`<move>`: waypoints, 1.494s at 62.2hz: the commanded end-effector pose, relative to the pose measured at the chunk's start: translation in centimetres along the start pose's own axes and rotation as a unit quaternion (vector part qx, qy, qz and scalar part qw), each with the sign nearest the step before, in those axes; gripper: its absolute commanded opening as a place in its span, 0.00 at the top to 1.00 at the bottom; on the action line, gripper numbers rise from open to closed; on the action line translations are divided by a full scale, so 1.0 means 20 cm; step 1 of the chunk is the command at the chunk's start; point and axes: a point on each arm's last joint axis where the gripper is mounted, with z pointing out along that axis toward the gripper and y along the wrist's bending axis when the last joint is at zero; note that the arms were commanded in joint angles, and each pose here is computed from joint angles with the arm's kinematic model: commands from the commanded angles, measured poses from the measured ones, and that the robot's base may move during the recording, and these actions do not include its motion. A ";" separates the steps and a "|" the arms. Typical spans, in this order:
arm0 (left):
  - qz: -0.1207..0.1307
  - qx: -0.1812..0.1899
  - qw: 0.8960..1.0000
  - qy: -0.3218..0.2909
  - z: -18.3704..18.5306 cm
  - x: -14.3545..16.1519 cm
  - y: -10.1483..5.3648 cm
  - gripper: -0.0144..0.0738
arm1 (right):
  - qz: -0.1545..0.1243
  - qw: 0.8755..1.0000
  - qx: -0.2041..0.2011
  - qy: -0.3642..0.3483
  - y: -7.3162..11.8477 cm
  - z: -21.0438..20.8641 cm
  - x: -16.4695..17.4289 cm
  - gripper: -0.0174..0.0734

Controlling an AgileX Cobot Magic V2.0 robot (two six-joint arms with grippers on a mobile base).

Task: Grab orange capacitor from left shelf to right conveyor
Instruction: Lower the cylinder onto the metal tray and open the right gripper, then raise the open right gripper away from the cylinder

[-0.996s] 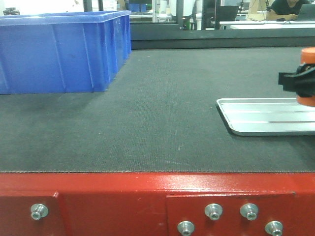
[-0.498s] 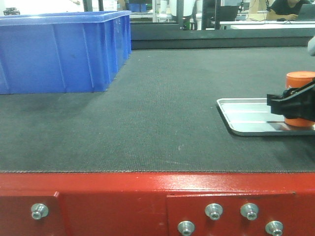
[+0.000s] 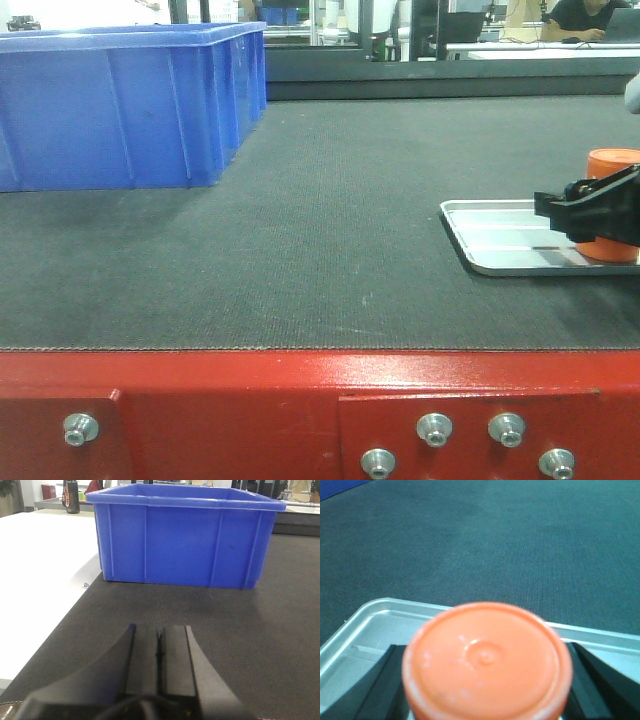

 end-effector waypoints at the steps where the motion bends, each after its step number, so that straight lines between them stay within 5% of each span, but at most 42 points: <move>1: -0.002 0.002 0.999 -0.053 -0.01 -0.05 0.00 0.98 | -0.011 0.997 -0.003 -0.073 0.00 -0.01 -0.14 0.12; 12: -0.002 0.002 0.999 -0.053 -0.01 -0.05 0.00 0.98 | -0.007 0.998 0.001 -0.065 0.00 -0.08 -0.24 0.12; 22: -0.002 0.002 0.999 -0.053 -0.01 -0.05 0.00 0.98 | 0.038 0.996 -0.004 -0.081 0.02 -0.24 -0.45 0.12; 32: -0.002 0.002 0.999 -0.053 -0.01 -0.05 0.00 0.98 | 0.009 0.996 -0.008 -0.087 0.06 -0.44 -0.62 0.15; 55: -0.002 0.002 0.999 -0.053 -0.01 -0.05 0.00 0.98 | -0.004 0.996 0.017 -0.092 0.09 -0.86 -0.75 0.75; 93: -0.002 0.002 0.999 -0.053 -0.01 -0.05 0.00 0.98 | -0.005 0.993 0.019 -0.113 0.09 -0.93 -0.77 0.75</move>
